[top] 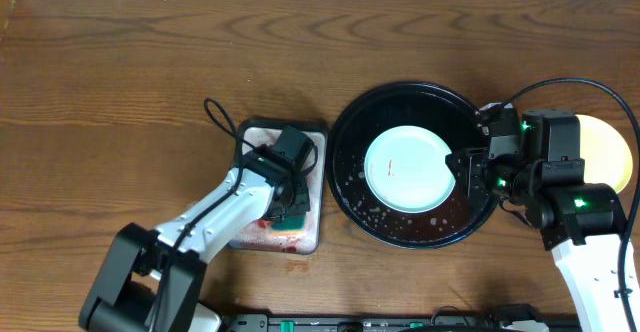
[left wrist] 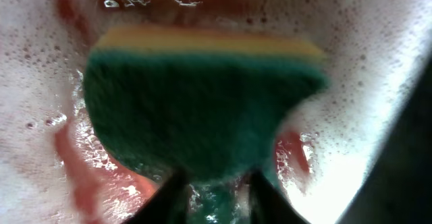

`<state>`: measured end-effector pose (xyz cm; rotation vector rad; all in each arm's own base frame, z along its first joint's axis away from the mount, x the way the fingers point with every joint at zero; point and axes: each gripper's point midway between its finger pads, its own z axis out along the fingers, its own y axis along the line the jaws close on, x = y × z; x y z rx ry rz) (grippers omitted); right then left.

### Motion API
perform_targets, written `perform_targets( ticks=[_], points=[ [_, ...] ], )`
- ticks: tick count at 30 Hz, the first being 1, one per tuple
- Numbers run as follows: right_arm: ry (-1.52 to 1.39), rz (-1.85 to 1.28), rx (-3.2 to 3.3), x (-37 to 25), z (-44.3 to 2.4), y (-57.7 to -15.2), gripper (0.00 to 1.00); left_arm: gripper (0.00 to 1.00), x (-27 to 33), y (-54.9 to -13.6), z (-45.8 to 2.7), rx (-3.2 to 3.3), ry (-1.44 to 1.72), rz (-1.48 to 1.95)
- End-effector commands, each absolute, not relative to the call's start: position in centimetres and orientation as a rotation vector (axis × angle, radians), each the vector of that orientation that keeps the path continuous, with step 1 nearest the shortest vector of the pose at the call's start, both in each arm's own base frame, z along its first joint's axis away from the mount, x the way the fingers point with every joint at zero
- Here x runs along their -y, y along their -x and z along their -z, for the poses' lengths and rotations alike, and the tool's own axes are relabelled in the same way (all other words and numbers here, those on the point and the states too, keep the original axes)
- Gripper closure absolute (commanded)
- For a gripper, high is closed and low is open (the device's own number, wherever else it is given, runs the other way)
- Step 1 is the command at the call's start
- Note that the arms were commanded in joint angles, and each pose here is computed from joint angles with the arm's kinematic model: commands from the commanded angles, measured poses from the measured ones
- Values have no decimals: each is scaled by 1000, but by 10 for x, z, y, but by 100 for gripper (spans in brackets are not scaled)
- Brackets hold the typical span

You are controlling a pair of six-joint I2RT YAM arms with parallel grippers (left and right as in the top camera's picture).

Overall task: Clean dirty plates on tray and stack at the side
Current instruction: 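Grasp the green sponge with the left gripper and lift it, then scrub the pale green plate with the sponge while right gripper holds it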

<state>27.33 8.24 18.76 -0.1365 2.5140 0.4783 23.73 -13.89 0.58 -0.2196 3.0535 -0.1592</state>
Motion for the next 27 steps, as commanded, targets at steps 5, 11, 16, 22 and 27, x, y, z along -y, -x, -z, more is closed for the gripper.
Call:
perform_targets(
  ticks=[5,11,16,22,27],
  points=[
    [115,-425,-2532,-77,-183,-275,62,93,137,-228,15,-3135,222,119],
    [21,-321,-2612,-62,-162,-283,63,93,142,-243,-33,-3072,139,173],
    [-24,-298,-2707,-59,-133,-291,71,93,148,-253,-82,-2965,18,245],
    [-87,-288,-2776,-49,-104,-304,76,93,154,-254,-112,-2870,-80,341],
    [-140,-389,-2798,-42,-85,-316,78,93,168,-256,-118,-2837,-172,440]
  ],
)
